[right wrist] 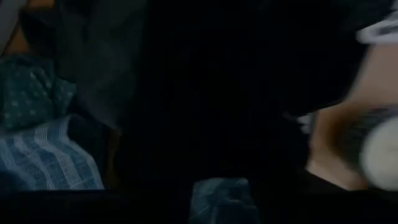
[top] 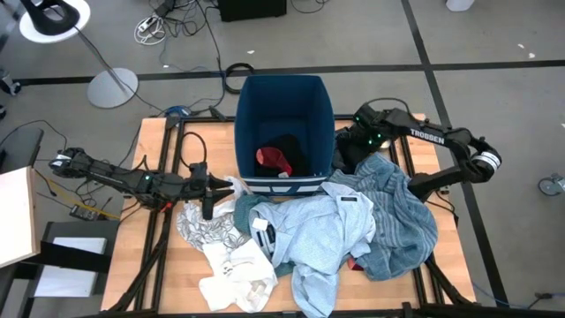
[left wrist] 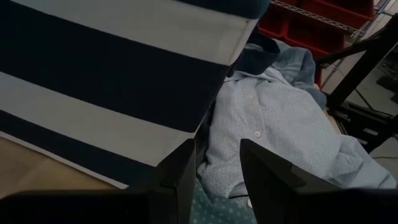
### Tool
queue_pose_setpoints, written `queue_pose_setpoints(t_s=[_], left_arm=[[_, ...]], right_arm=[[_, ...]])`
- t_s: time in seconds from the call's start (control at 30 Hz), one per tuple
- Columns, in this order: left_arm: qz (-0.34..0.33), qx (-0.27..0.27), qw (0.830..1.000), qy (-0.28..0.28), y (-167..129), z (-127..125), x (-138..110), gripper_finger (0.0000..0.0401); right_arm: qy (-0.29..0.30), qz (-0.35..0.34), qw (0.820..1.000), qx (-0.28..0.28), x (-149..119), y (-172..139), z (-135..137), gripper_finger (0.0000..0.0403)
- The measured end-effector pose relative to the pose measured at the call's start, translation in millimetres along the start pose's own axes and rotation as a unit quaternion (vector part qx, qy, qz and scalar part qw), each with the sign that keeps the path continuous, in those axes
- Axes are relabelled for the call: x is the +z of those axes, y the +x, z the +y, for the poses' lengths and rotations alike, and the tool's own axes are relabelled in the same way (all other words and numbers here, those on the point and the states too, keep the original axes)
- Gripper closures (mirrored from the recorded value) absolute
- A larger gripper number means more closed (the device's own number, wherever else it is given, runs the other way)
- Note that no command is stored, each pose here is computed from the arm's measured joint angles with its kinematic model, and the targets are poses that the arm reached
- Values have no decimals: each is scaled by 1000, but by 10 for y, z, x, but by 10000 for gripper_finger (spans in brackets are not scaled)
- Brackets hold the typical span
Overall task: Sort clothes
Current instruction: Put the right black boxer into the blue bin
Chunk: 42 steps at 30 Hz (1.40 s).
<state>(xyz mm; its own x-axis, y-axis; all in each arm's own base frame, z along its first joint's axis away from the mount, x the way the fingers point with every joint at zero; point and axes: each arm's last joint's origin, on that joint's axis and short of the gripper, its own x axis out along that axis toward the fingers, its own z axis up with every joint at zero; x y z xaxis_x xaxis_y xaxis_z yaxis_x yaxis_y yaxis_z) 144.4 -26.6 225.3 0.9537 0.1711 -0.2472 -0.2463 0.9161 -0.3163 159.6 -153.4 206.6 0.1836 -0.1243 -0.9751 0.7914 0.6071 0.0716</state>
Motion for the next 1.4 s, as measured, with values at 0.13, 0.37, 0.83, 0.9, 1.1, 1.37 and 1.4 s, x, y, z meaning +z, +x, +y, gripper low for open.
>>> queue_pose_setpoints(t_s=[0.13,0.37,0.83,0.9,1.1,1.37,1.4], left_arm=[[-1,1,1000,-1,0,0,2,270],[19,-37,999,-15,-1,-22,-10,270],[41,-17,999,-3,82,-27,-76,270],[44,-14,999,-2,114,-34,-92,270],[48,-11,999,1,194,-60,-122,270],[52,-9,999,-1,211,-62,-136,270],[51,-10,999,-4,212,-63,-133,270]], right_arm=[[-12,-5,1000,15,-31,74,46,368],[-16,-34,998,-48,-11,-437,94,398],[13,-320,945,-64,-307,-2545,334,402],[1,-367,929,-39,-276,-2730,400,402],[-59,-488,870,25,-8,-3083,707,402],[-133,-600,784,87,489,-3310,1156,403],[-140,-600,782,96,550,-3297,1205,403]])
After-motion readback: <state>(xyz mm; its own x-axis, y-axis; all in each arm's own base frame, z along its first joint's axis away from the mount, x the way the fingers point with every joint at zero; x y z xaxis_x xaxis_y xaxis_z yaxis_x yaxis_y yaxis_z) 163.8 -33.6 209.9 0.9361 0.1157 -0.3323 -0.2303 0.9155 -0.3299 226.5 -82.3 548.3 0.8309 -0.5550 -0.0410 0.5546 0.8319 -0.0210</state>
